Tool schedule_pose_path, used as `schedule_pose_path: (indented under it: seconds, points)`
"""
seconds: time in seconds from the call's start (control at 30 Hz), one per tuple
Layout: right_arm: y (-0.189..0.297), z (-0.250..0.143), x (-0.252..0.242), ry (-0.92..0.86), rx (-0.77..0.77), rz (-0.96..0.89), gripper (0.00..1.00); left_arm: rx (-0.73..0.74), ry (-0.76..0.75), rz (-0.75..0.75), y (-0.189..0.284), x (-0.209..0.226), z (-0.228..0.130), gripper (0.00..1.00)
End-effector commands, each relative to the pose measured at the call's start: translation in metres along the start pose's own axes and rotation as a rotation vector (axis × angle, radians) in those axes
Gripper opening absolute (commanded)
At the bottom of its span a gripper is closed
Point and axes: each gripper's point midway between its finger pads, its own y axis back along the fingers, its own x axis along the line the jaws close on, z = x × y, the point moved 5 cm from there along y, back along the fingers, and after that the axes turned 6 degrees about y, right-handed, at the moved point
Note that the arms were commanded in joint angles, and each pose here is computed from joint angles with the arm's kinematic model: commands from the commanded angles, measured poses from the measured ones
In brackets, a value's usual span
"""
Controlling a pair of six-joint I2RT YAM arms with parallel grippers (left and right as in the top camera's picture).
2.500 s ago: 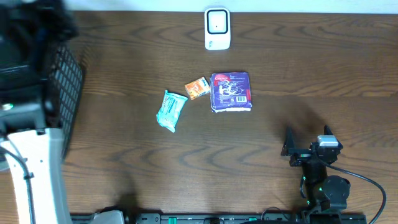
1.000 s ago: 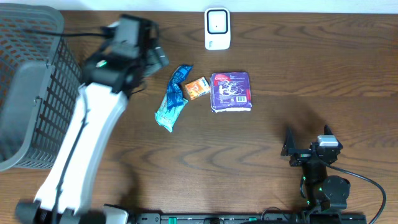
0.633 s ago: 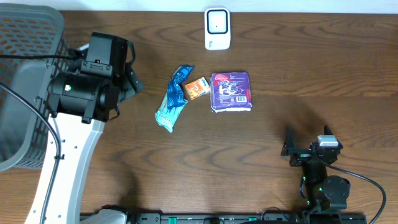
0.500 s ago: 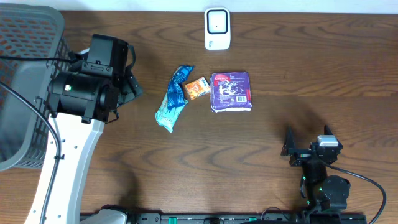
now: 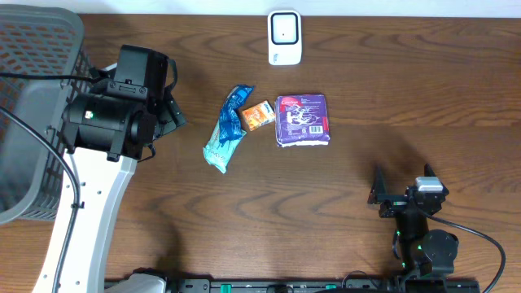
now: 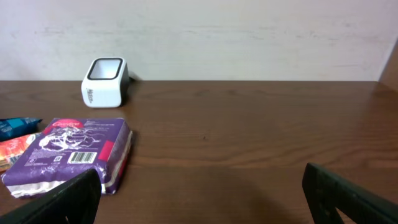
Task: Scan the item barcode
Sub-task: 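Lay the blue snack bag on the green wipes and lift away, then reach the right gripper to the purple Carefree pack and grasp it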
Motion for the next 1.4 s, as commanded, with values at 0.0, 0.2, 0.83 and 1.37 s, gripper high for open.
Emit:
schedule_pose_path:
  seconds: [0.0,0.2,0.83,1.37]
  points:
    - [0.0,-0.001,0.001,0.015,0.001,-0.001,0.99,-0.016,-0.008,0.019,0.001,0.003,0.003,0.98]
    - [0.0,-0.001,0.001,0.015,0.001,-0.001,0.99,-0.016,-0.008,0.019,0.001,0.003,0.003,0.98]
    - [0.019,0.051,0.05,-0.727,-0.106,0.519,0.99,-0.016,-0.008,0.019,0.001,0.003,0.003,0.98]
    - [-0.025,0.177,0.021,-0.318,-0.028,0.314,0.99,-0.016,-0.008,0.019,0.001,0.003,0.003,0.98]
